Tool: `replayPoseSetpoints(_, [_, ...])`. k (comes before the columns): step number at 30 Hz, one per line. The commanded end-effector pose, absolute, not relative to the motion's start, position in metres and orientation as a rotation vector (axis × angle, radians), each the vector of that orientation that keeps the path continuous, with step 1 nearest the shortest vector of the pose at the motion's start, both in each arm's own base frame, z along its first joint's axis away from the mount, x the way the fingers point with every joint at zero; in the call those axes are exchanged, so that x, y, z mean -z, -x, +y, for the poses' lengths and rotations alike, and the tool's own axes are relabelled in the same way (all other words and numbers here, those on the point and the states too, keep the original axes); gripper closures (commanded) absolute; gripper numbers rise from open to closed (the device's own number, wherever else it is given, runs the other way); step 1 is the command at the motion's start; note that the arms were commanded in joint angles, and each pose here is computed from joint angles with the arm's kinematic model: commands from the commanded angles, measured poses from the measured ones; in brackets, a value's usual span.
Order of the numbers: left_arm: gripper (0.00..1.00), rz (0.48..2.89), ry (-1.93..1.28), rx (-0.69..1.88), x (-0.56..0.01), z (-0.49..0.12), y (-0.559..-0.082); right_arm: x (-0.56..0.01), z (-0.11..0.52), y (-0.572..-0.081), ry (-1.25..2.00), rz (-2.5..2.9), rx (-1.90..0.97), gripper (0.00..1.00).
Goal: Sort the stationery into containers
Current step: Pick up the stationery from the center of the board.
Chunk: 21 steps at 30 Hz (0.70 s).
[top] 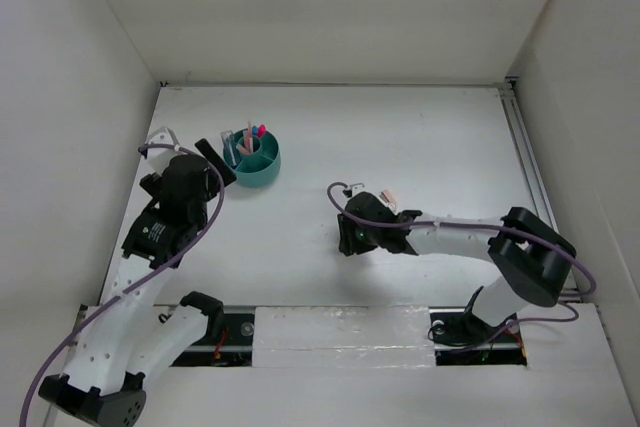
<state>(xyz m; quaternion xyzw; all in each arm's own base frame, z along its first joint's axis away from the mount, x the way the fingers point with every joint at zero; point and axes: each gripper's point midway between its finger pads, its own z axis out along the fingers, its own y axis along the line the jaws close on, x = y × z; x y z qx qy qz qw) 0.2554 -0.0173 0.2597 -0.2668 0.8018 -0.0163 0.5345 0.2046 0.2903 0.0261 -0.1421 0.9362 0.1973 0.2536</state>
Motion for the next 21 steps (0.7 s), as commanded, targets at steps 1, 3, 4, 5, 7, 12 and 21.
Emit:
replayPoseSetpoints(1, [0.0, 1.879, 0.627, 0.055, -0.266, -0.017, -0.258, -0.022, 0.286, -0.207, 0.383, 2.557, -0.46, 0.54])
replayPoseSetpoints(3, [0.0, 1.886, 0.614, 0.058, -0.266, -0.018, -0.257, -0.017, 0.284, -0.208, 0.38, 2.564, -0.437, 0.55])
replayPoseSetpoints(4, [0.0, 1.878, 0.615, 0.063, -0.267, -0.019, -0.259, -0.017, 0.284, -0.208, 0.38, 2.564, -0.437, 0.55])
replayPoseSetpoints(5, [0.0, 1.878, 0.615, 0.063, -0.267, -0.019, -0.259, -0.014, 0.283, -0.207, 0.383, 2.573, -0.428, 0.63])
replayPoseSetpoints(7, [0.0, 1.868, 0.616, 0.07, -0.27, -0.018, -0.257, -0.013, 0.285, -0.209, 0.383, 2.574, -0.426, 0.74])
replayPoseSetpoints(12, [0.0, 1.868, 0.616, 0.07, -0.268, -0.018, -0.256, -0.01, 0.29, -0.206, 0.406, 2.581, -0.41, 0.94])
replayPoseSetpoints(21, [0.0, 1.876, 0.637, 0.029, -0.263, -0.013, -0.257, -0.133, 0.373, -0.264, 0.431, 2.261, -0.666, 1.0])
